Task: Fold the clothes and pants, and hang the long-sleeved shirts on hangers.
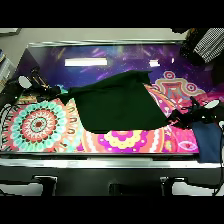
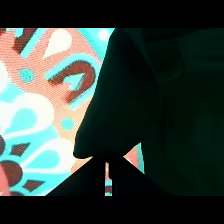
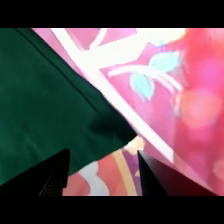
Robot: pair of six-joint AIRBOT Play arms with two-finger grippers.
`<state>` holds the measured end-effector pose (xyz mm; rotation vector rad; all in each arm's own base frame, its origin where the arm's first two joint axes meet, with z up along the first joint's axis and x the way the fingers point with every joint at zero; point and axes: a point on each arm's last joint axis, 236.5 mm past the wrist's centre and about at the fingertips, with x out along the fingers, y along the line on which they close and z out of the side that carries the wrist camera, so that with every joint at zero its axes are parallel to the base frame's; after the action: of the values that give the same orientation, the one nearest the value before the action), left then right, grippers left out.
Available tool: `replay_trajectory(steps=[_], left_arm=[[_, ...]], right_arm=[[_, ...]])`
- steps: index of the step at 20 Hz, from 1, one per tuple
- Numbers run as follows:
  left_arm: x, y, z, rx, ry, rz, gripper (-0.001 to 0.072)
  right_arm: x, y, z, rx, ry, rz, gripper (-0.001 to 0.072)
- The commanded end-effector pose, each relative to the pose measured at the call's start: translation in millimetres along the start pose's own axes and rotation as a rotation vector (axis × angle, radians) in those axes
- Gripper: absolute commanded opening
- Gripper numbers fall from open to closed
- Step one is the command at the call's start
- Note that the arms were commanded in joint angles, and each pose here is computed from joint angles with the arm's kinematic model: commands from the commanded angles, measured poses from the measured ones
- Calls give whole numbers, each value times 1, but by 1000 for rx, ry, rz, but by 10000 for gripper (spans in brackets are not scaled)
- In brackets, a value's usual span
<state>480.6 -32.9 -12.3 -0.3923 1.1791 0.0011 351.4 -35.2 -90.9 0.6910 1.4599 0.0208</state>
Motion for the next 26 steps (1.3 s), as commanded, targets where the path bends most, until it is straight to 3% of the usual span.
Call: replay_trajectory(steps=[1, 3, 5, 6, 7, 10, 15, 19, 20, 23, 26], left_arm=[[0, 0, 0, 0, 2, 0, 15], [1, 0, 0, 0, 2, 0, 15], [0, 0, 0, 0, 3, 0, 15], [0, 0, -1, 0, 7, 1, 15], [0, 0, -3, 1, 14, 2, 15], [-1, 2, -19, 1, 83, 11, 15], [-10, 1, -75, 19, 313, 35, 15], [-4, -22, -92, 83, 354, 27, 15], [-2, -28, -94, 97, 351, 24, 15], [-2, -34, -94, 97, 345, 21, 15], [-4, -32, -92, 90, 339, 21, 15]], right_arm=[[12, 5, 8, -7, -53, 14, 488], [27, 19, 3, -64, -31, 2, 464], [32, 33, 6, -96, -56, -10, 158], [30, 39, 9, -109, -80, -8, 56], [24, 44, 15, -115, -112, 0, 34], [-23, 61, 55, -118, -253, -10, 32], [-122, 87, 177, -118, -587, -103, 32], [-90, 95, 235, -35, -559, -37, 34], [-75, 98, 234, -13, -515, -2, 75], [-69, 103, 206, -69, -395, 2, 326], [-94, 89, 145, -172, -195, -60, 358]])
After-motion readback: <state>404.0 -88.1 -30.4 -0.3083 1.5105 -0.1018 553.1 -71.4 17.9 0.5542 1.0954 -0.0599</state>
